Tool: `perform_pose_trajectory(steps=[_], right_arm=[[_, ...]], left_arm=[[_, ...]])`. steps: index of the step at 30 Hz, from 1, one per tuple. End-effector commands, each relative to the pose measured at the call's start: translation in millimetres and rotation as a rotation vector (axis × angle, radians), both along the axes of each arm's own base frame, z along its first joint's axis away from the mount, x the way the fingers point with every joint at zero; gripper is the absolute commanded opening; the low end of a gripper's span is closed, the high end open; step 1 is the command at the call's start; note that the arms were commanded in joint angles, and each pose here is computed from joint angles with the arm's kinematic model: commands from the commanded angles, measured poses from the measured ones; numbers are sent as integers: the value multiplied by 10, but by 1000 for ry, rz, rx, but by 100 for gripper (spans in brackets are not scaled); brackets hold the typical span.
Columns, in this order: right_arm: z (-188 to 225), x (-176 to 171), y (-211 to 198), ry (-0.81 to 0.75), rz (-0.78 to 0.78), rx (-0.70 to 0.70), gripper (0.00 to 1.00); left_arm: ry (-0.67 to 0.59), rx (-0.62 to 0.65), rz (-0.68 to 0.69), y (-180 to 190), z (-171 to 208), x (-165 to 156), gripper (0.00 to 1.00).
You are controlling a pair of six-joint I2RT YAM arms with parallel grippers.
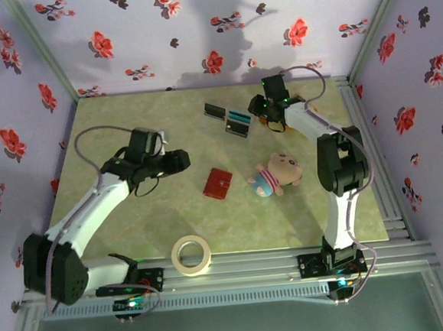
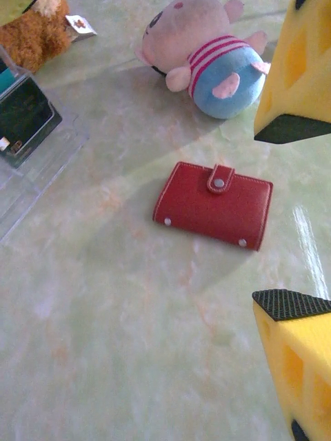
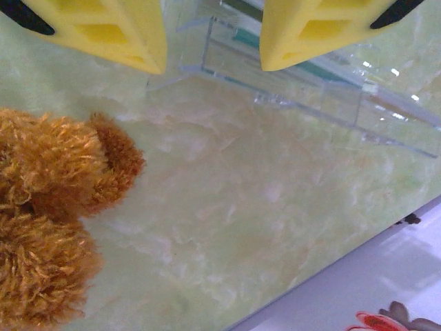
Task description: Put the credit cards into the card holder
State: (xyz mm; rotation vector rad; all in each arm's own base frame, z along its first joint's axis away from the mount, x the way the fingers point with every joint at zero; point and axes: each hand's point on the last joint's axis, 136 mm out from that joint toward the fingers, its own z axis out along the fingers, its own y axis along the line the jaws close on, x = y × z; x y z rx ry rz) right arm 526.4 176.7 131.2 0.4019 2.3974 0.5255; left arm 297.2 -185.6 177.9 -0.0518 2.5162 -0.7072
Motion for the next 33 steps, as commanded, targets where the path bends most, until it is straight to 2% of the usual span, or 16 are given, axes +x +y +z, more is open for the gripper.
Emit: perform_pose_trajectory(steps=[1, 4, 5, 8, 12, 18, 23, 33], right_arm=[[-89, 46, -46, 45, -11, -39, 40], [-175, 66, -36, 59, -8, -41, 35], [-220, 59, -47, 70, -9, -48, 31], [-280, 41, -50, 93, -9, -53, 28], [-307, 19, -28, 104, 13, -65, 18], [-245, -39, 45, 106, 60, -87, 19], [-303, -122, 94, 127, 79, -101, 25], [-412, -159, 40, 153, 96, -174, 19]], left_arm=[[-9, 72, 26, 264, -44, -157, 62], [-34, 81, 53, 374, -46, -217, 63], [-42, 80, 57, 390, -56, -224, 63], [-38, 80, 61, 421, -53, -263, 63], [-38, 88, 55, 437, -57, -291, 64], [-35, 74, 66, 442, -54, -318, 64], [-18, 68, 72, 448, -95, -356, 64], [-5, 58, 75, 458, -177, -414, 64]])
